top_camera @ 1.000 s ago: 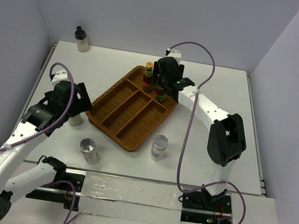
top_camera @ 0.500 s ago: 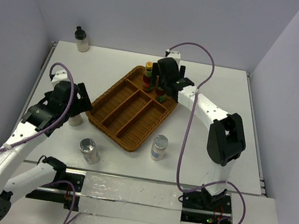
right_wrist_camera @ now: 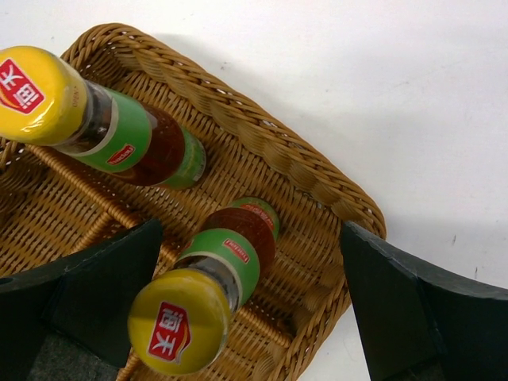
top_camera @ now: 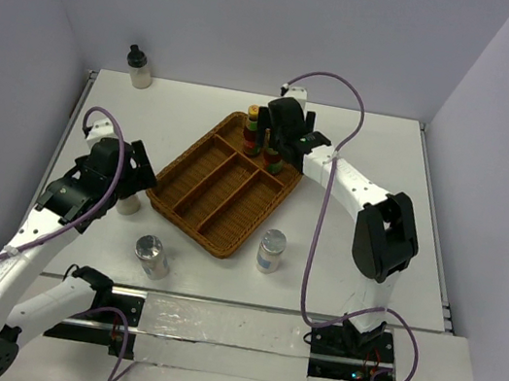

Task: Organize the condiment bottles

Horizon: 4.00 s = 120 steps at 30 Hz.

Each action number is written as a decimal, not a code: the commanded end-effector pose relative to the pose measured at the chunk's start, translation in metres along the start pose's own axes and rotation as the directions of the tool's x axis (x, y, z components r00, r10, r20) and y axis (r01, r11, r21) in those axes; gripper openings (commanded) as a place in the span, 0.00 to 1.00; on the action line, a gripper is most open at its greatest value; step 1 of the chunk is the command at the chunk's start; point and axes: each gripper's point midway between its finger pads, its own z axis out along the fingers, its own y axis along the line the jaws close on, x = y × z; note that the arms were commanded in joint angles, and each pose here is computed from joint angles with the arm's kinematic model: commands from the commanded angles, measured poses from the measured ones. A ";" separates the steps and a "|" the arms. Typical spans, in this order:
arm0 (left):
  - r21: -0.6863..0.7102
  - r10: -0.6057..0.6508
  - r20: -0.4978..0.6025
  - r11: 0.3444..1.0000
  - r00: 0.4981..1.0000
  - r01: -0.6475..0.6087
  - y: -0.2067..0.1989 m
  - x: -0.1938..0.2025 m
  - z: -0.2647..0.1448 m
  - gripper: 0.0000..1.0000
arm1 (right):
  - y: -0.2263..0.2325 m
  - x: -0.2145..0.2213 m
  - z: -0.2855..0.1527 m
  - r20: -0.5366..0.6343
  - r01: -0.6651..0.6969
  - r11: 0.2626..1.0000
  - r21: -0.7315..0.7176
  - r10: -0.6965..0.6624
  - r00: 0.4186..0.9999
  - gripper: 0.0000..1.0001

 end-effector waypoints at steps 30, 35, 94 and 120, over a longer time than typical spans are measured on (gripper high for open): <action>0.002 -0.050 -0.033 0.999 0.998 0.050 0.003 -0.010 -0.031 0.99 | -0.004 -0.128 -0.211 0.237 -0.055 0.957 -0.286 0.126 0.963 1.00; -0.026 -0.042 -0.016 0.999 0.999 0.042 0.012 -0.015 -0.041 1.00 | -0.018 -0.050 -0.229 0.113 -0.006 0.946 -0.325 0.045 0.993 1.00; 0.028 -0.033 -0.025 0.999 0.999 0.034 -0.006 -0.009 -0.019 0.99 | 0.013 0.088 -0.241 -0.090 0.221 0.898 -0.380 -0.273 0.958 0.09; 0.018 -0.044 -0.026 0.999 0.999 0.045 -0.003 -0.009 -0.024 1.00 | 0.118 -0.067 -0.149 0.073 0.110 0.949 -0.295 -0.093 0.993 0.09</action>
